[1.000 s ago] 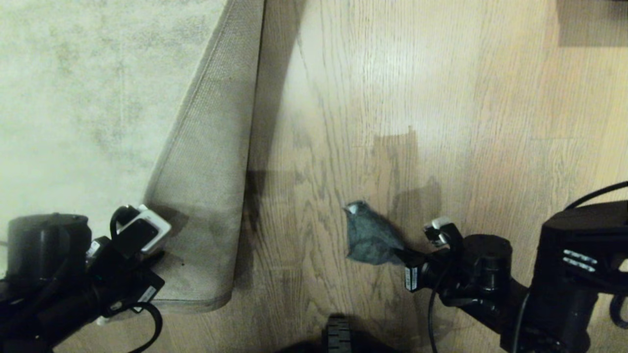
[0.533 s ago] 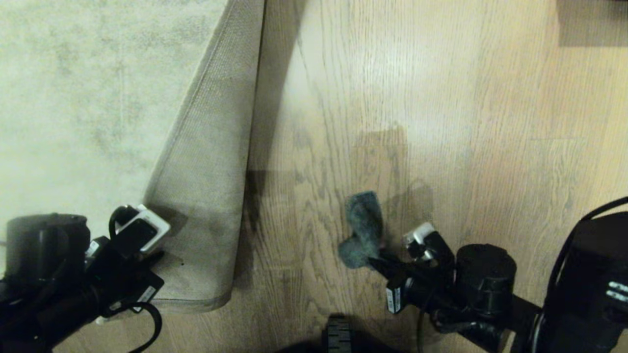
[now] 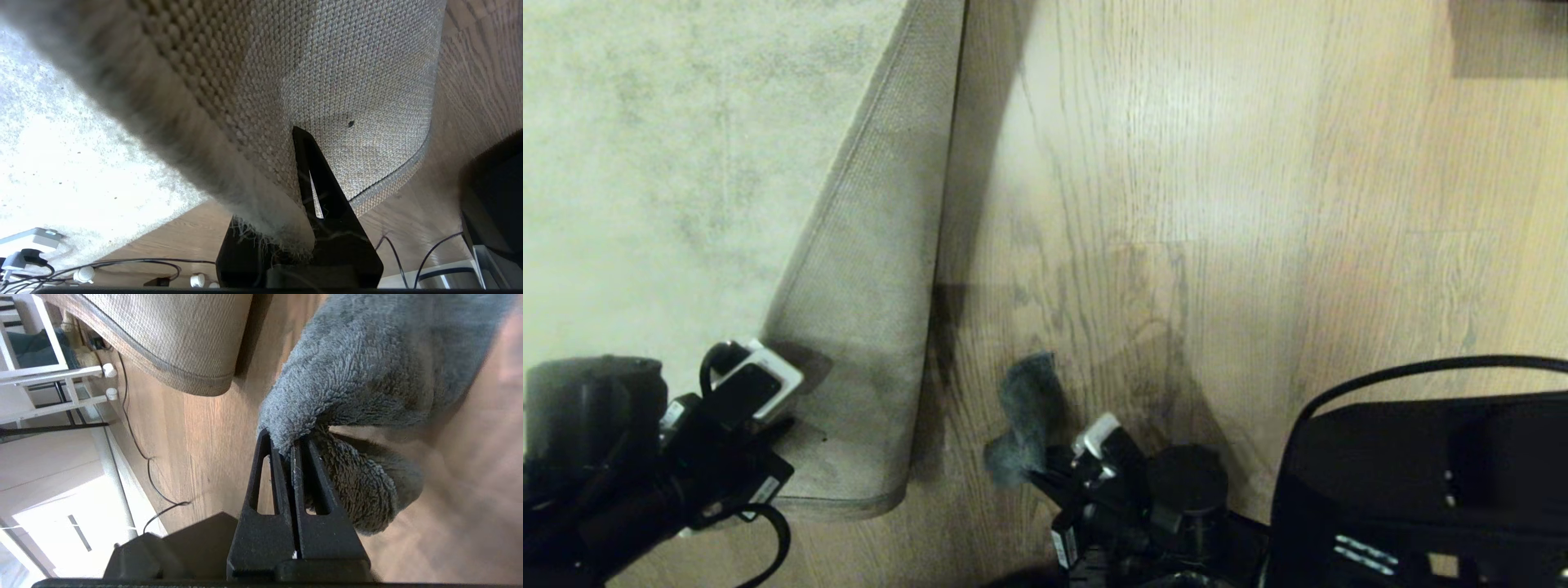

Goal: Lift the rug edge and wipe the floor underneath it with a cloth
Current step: Wipe the floor under the carpet with a rag

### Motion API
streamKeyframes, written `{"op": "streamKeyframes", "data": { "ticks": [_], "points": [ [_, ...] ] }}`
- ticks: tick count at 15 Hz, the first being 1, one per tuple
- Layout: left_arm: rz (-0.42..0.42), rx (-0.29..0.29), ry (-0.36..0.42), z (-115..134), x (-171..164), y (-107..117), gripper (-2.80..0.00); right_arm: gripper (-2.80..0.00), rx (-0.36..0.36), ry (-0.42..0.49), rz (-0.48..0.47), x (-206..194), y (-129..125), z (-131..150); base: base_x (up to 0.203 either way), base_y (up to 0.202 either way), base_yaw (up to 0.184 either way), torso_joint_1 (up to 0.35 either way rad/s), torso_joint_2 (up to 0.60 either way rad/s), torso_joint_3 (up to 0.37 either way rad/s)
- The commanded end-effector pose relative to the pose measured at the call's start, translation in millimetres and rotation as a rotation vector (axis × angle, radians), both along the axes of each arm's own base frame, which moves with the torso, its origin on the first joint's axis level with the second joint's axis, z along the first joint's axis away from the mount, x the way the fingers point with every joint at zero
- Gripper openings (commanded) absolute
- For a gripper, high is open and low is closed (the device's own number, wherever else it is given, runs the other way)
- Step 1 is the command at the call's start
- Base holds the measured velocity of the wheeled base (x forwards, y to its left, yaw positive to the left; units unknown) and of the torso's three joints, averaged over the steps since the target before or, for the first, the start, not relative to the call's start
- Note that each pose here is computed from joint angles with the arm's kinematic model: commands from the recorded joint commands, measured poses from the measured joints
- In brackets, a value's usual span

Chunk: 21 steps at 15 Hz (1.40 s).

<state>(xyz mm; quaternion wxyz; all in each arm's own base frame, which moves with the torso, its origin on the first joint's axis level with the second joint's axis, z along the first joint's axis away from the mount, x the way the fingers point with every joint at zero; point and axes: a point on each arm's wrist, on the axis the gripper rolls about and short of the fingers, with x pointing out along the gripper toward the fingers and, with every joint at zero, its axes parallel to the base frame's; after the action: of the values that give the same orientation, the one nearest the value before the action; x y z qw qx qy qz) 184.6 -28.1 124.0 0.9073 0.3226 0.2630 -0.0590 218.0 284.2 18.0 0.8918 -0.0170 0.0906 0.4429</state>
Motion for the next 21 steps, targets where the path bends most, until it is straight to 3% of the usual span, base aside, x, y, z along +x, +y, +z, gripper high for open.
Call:
{"op": "streamKeyframes", "data": {
  "ticks": [1, 3, 7, 13, 18, 21],
  "points": [
    [-0.003, 0.003, 0.002, -0.7, 0.3, -0.6, -2.80, -2.80, -0.004, 0.006, 0.008, 11.0, 18.7, -32.7, 0.000, 0.000, 0.000, 0.000, 0.00, 0.000],
    [-0.003, 0.004, 0.008, -2.0, 0.7, -0.7, -2.80, -2.80, 0.004, 0.016, -0.008, 19.8, 23.1, -44.8, 0.000, 0.000, 0.000, 0.000, 0.00, 0.000],
    [-0.008, 0.009, 0.023, -4.7, 0.4, -1.2, -2.80, -2.80, 0.003, 0.018, -0.099, 44.5, -1.1, -44.5, 0.000, 0.000, 0.000, 0.000, 0.00, 0.000],
    [-0.021, 0.011, 0.047, -10.2, -1.2, -3.8, -2.80, -2.80, 0.011, 0.003, -0.279, 73.7, -66.1, -12.7, 0.000, 0.000, 0.000, 0.000, 0.00, 0.000],
    [-0.021, 0.008, 0.043, -9.6, -1.1, -4.1, -2.80, -2.80, 0.010, -0.016, -0.459, 85.7, -135.1, 15.2, 0.000, 0.000, 0.000, 0.000, 0.00, 0.000],
    [-0.022, 0.006, 0.042, -9.4, -1.7, -4.0, -2.80, -2.80, 0.024, -0.047, -0.476, 76.0, -146.8, 35.2, 0.000, 0.000, 0.000, 0.000, 0.00, 0.000]
  ]
}}
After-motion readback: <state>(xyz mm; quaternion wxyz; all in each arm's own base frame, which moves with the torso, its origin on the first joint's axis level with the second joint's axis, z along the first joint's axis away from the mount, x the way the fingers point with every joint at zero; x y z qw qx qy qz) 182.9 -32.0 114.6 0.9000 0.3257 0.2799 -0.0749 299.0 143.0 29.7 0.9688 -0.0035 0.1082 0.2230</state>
